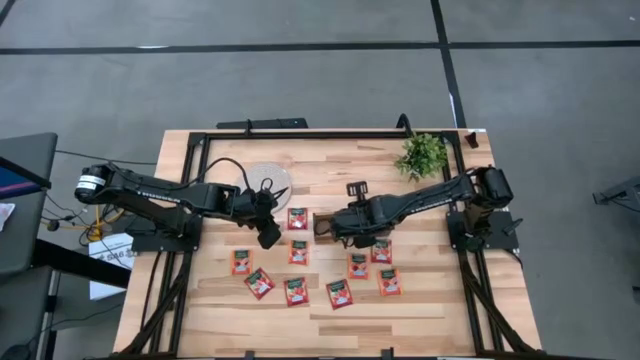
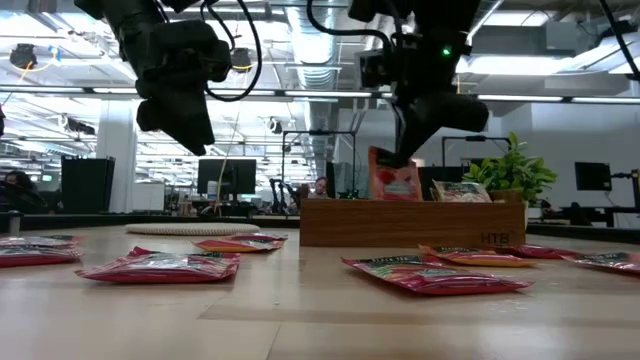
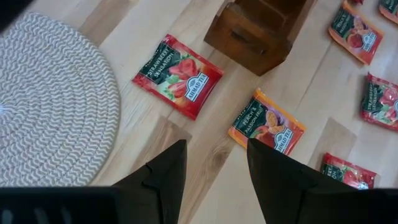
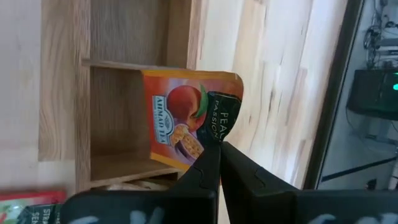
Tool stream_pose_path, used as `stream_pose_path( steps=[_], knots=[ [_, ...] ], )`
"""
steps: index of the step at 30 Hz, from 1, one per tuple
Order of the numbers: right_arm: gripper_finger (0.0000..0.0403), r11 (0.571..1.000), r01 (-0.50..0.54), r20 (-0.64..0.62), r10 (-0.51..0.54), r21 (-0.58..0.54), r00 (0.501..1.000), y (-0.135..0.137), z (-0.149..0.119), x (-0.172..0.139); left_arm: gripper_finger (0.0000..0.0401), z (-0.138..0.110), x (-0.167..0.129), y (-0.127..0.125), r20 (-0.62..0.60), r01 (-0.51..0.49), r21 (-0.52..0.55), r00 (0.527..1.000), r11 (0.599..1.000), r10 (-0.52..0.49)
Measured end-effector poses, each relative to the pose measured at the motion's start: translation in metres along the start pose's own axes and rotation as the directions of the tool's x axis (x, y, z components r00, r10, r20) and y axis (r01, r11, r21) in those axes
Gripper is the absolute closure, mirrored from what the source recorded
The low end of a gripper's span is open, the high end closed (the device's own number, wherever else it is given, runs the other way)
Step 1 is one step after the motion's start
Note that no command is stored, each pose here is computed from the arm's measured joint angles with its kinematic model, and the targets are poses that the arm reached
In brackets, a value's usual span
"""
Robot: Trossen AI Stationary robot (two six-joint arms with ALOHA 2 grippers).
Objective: Pick & Place Tea
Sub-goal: Put the orange tea bag into the middle section of the wooden organizer
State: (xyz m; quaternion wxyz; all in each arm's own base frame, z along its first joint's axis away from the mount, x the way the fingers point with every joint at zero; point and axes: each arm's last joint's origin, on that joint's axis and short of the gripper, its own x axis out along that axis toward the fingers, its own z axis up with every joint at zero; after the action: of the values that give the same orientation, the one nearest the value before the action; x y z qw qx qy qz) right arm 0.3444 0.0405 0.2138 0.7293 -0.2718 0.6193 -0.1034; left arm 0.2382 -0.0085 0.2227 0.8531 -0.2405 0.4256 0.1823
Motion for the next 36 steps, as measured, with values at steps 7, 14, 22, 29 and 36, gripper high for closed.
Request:
stream_pose_path(
  steps=[7, 14, 22, 29, 36],
  knots=[
    [0.0403, 0.999, -0.027, -0.001, 0.027, 0.032, 1.0, 0.0006, -0.0003, 0.0001, 0.024, 0.0003, 0.0, -0.0003, 0.003, 0.003, -0.001, 1.0, 1.0, -0.003],
    [0.0403, 0.997, -0.053, -0.008, 0.054, 0.059, 0.999, -0.0021, -0.0014, 0.0021, 0.024, 0.0007, 0.0, -0.0006, 0.008, 0.006, -0.013, 1.0, 1.0, -0.006],
    [0.0403, 0.997, -0.053, -0.008, 0.053, 0.063, 0.999, -0.003, -0.0014, 0.0026, 0.024, 0.0007, 0.0, -0.0006, 0.008, 0.006, -0.017, 1.0, 1.0, -0.006],
    [0.0403, 0.997, -0.047, -0.01, 0.048, 0.067, 0.999, -0.0041, -0.0017, 0.0031, 0.024, 0.0007, 0.0001, -0.0005, 0.007, 0.006, -0.017, 1.0, 1.0, -0.006],
    [0.0403, 0.997, -0.046, -0.01, 0.047, 0.066, 0.999, -0.0042, -0.0017, 0.003, 0.024, 0.0007, 0.0001, -0.0005, 0.007, 0.006, -0.016, 1.0, 1.0, -0.006]
  ],
)
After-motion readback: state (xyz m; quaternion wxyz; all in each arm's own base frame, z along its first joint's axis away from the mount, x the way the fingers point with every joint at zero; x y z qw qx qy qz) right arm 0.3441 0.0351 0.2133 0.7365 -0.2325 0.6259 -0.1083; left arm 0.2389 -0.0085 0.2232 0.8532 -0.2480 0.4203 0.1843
